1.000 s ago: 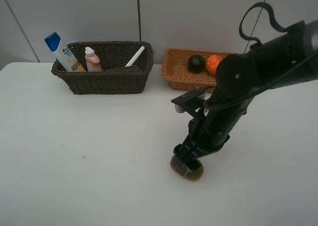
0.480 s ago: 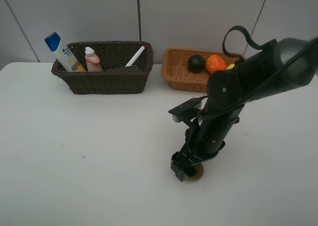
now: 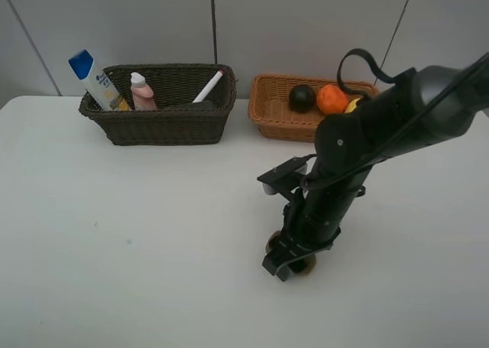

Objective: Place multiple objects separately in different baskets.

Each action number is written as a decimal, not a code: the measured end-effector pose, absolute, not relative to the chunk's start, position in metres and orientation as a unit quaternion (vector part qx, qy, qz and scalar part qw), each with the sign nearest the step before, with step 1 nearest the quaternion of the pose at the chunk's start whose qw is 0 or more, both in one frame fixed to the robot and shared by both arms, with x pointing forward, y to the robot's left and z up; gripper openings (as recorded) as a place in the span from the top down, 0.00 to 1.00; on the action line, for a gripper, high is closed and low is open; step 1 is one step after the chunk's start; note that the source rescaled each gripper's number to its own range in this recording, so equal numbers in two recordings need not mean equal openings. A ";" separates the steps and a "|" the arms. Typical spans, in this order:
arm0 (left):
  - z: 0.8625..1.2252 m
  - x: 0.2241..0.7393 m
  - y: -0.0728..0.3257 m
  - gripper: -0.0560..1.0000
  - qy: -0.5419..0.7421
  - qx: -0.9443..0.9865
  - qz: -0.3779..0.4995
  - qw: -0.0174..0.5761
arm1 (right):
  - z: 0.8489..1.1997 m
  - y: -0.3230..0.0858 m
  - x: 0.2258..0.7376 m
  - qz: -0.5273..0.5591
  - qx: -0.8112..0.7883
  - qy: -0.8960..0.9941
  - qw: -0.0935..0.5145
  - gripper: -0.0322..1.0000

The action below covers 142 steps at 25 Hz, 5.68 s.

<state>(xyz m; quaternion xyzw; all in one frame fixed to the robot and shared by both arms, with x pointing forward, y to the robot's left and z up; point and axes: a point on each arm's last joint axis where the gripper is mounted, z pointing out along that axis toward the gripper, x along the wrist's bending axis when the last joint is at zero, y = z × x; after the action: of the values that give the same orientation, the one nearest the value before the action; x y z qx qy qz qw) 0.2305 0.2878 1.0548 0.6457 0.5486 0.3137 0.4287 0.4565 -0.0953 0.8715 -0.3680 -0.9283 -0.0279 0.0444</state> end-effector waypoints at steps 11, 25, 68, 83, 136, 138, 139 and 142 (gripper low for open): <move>1.055 0.230 0.288 0.00 0.549 0.646 0.314 0.429 | 0.887 -0.097 0.453 -0.025 -0.363 -0.930 0.050 0.97; 1.055 0.230 0.288 0.00 0.549 0.646 0.314 0.429 | 1.016 -0.105 0.545 -0.174 -0.402 -0.881 -0.180 0.97; 1.055 0.230 0.288 0.00 0.549 0.646 0.314 0.429 | 1.051 -0.344 0.576 -0.158 -0.741 -0.629 -0.173 0.03; 1.055 0.230 0.288 0.00 0.549 0.646 0.314 0.429 | 1.080 -0.297 0.311 -0.320 -0.687 -0.595 -0.267 0.01; 1.055 0.231 0.288 0.00 0.549 0.646 0.315 0.428 | 1.057 -0.298 0.231 -0.398 -0.630 -0.569 -0.347 0.01; 1.055 0.231 0.288 0.00 0.549 0.646 0.315 0.428 | 1.057 -0.298 0.231 -0.398 -0.630 -0.569 -0.347 0.01; 1.055 0.231 0.288 0.00 0.549 0.646 0.315 0.428 | 1.057 -0.298 0.231 -0.398 -0.630 -0.569 -0.347 0.01; 1.055 0.231 0.288 0.00 0.549 0.646 0.315 0.428 | 1.057 -0.298 0.231 -0.398 -0.630 -0.569 -0.347 0.01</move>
<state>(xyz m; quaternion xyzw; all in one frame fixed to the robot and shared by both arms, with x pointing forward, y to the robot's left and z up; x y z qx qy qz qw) 0.2305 0.2880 1.0548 0.6457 0.5487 0.3148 0.4276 0.2306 -0.2982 1.0571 -0.6304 -0.5691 -0.3976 -0.3474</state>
